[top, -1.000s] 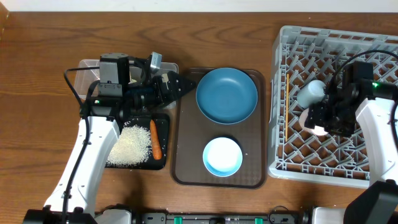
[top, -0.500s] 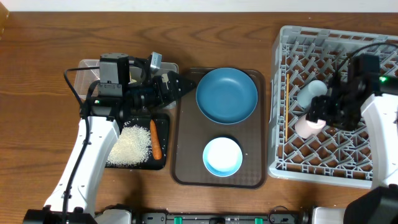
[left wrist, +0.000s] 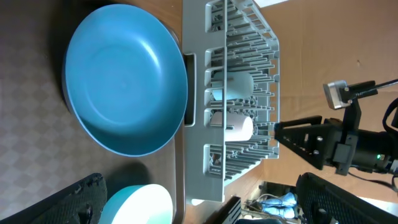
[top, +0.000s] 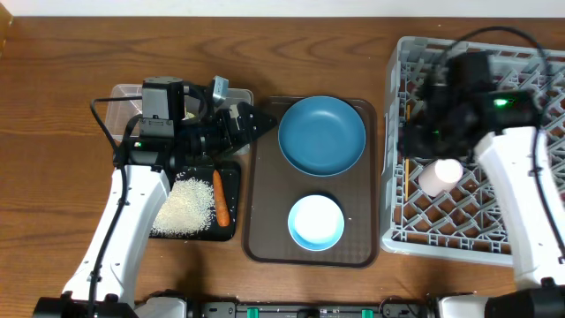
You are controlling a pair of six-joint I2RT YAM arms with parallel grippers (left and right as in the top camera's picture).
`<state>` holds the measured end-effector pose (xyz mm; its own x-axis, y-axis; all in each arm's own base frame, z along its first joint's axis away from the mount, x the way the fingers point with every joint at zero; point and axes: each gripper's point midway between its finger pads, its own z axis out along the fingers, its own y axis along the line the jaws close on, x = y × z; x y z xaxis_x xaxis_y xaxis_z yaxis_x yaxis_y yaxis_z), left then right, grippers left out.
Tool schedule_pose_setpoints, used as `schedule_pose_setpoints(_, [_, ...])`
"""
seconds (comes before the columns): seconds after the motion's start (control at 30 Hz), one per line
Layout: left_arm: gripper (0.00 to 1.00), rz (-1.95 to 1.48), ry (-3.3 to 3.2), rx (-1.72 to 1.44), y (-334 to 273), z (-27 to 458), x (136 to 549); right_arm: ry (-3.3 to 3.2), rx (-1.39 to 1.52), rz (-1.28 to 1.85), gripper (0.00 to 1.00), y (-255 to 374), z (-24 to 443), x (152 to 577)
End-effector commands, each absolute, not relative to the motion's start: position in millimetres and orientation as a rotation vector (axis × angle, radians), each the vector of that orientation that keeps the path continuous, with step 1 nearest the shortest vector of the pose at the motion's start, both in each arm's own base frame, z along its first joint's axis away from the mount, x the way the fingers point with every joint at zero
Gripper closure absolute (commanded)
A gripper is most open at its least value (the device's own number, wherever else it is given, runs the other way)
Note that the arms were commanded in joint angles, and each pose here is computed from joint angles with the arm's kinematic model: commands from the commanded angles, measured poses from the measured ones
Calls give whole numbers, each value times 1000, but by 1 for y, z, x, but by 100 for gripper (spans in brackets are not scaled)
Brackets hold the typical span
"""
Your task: Sort waste into correct bins and load items into the dishwasher rack
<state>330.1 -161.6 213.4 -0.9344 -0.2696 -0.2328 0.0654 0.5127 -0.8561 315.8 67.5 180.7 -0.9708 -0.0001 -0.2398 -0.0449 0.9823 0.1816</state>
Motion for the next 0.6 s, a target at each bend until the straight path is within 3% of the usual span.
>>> schedule_pose_setpoints(0.0, [0, -1373, 2431, -173, -160, 209, 331, 2881, 11, 130, 47, 70, 167, 318])
schedule_pose_setpoints(0.13, [0, -1372, 2431, -173, -160, 209, 331, 2854, 21, 0, 47, 69, 150, 321])
schedule_pose_setpoints(0.57, [0, -1373, 2431, -173, -160, 209, 331, 2823, 7, -1, 60, 72, 94, 323])
